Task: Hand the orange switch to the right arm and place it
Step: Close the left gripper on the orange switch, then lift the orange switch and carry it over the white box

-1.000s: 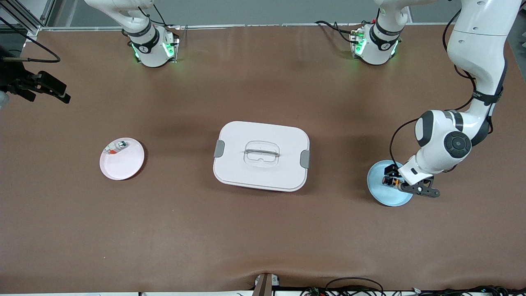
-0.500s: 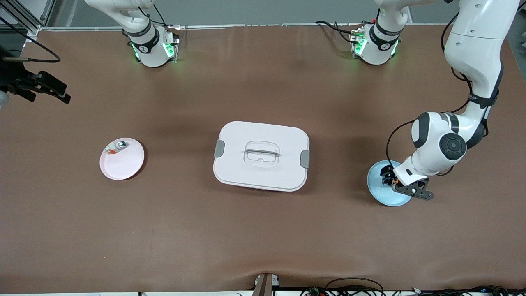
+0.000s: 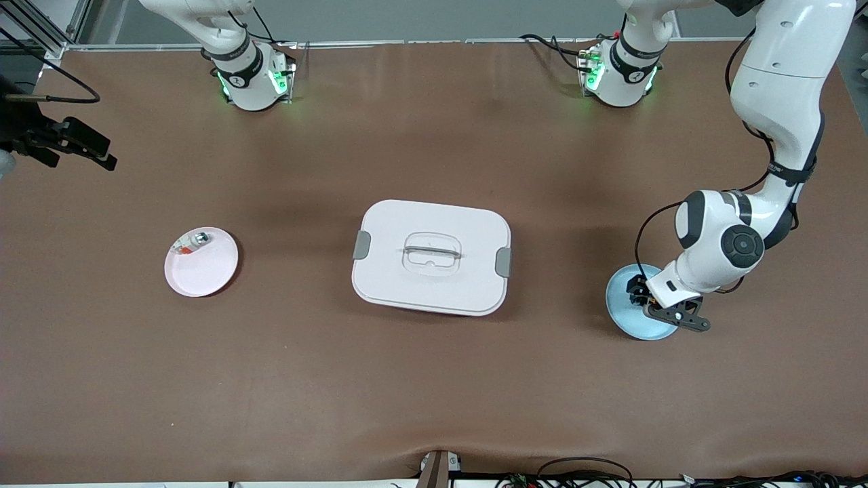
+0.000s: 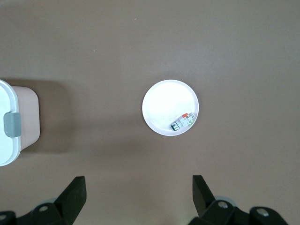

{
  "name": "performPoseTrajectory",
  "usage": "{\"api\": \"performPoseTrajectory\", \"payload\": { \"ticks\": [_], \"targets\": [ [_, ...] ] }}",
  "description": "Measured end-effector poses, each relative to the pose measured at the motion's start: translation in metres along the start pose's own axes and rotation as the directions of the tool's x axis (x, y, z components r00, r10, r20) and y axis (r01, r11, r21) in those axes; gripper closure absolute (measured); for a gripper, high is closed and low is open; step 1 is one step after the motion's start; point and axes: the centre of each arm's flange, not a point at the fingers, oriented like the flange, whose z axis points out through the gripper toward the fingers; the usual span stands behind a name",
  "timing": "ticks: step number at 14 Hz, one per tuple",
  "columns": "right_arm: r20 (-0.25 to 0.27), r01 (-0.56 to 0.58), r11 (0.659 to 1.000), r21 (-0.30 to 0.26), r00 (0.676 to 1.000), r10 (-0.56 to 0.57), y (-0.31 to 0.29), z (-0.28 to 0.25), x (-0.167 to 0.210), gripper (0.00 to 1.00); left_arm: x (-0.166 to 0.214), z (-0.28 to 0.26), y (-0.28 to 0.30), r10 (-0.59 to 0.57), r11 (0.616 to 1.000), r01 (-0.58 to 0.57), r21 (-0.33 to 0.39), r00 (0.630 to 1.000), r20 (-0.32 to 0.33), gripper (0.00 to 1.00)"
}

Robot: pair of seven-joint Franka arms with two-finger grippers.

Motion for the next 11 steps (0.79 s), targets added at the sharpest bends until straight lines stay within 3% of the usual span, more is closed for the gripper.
{"api": "performPoseTrajectory", "payload": {
  "ticks": [4, 8, 11],
  "targets": [
    [0.0, 0.0, 1.0, 0.0, 1.0, 0.0, 0.0, 0.0, 0.0, 0.0, 0.0, 0.003, 0.0, 0.007, 1.0, -0.007, -0.002, 1.0, 0.004, 0.28],
    [0.0, 0.0, 1.0, 0.0, 1.0, 0.0, 0.0, 0.0, 0.0, 0.0, 0.006, -0.006, 0.001, 0.011, 1.0, -0.011, 0.003, 1.0, -0.015, 0.28],
    [0.001, 0.0, 1.0, 0.0, 1.0, 0.0, 0.0, 0.0, 0.0, 0.0, 0.015, -0.043, 0.003, 0.02, 1.0, -0.018, 0.02, 0.998, -0.055, 0.28]
  ]
}}
